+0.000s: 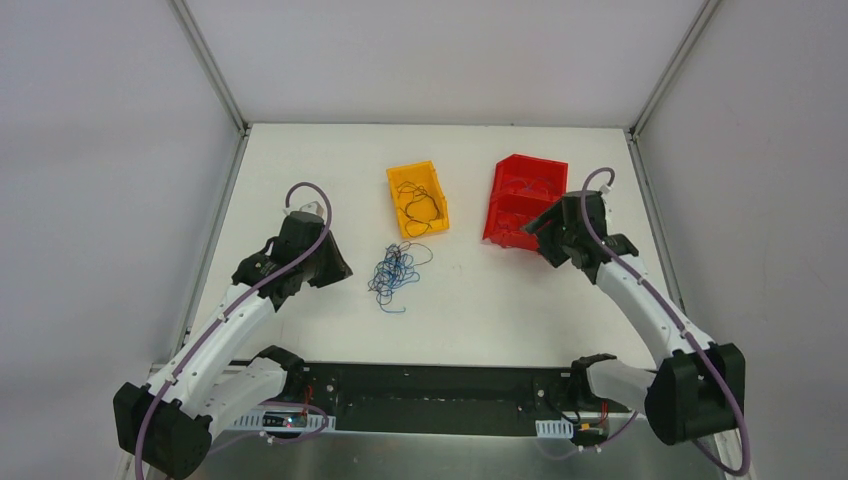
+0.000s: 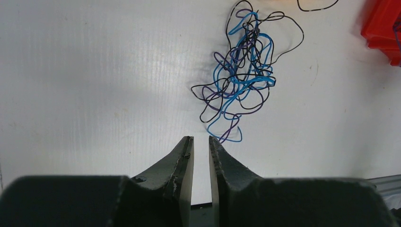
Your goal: Untangle the cables
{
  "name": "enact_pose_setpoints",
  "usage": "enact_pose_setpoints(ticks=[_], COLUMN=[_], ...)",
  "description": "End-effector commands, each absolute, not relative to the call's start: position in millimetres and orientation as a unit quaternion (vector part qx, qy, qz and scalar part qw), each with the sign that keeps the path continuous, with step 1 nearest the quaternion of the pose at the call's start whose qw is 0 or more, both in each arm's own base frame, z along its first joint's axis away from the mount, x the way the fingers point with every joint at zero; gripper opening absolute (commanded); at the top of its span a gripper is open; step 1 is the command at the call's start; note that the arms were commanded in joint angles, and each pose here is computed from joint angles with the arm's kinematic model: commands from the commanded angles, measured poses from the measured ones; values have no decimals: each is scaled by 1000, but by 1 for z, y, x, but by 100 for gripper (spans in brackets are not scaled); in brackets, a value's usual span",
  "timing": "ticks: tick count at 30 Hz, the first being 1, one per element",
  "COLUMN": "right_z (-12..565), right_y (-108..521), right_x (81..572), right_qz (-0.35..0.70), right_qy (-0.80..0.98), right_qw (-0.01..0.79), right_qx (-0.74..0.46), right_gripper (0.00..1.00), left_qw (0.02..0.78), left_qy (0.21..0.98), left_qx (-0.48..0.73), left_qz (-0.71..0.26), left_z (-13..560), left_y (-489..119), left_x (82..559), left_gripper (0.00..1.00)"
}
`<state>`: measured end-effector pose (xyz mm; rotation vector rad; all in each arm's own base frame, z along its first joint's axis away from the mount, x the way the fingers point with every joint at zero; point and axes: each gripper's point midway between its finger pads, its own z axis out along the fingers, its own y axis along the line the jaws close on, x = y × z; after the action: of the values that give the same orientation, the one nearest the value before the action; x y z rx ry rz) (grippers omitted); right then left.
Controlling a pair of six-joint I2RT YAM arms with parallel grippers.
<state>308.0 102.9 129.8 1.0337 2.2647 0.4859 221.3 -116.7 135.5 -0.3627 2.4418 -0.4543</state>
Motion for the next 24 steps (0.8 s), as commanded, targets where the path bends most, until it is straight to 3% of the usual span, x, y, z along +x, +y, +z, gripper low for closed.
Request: enact_pose_setpoints(ticks=[1,8,10,11,12,24], right_z=[148,132,129,128,129,124], right_y=[124,139,139,139,139,137], right_x=[309,292,290,289,289,286], right_qz=[263,357,369,372,373,385], right_qy=[848,804,793,790,789,776], right_qw=[339,349,356,359,363,371], right_qx=[311,324,328,328,327,335], right_gripper=[64,64,64,64,64,65], left_qw=[318,340,336,332,334,349], left_qy=[922,911,914,915,914,925], left_qx=[-133,-100,-101,-107,-109,-35], left_qz=[-176,-209,-206,-200,-200,-145], left_z=[141,141,132,126,124,89], left_y=[-119,-133,-135,-135,-137,-156], left_x=[225,226,228,228,229,246], left_gripper=[22,56,74,91,98,97])
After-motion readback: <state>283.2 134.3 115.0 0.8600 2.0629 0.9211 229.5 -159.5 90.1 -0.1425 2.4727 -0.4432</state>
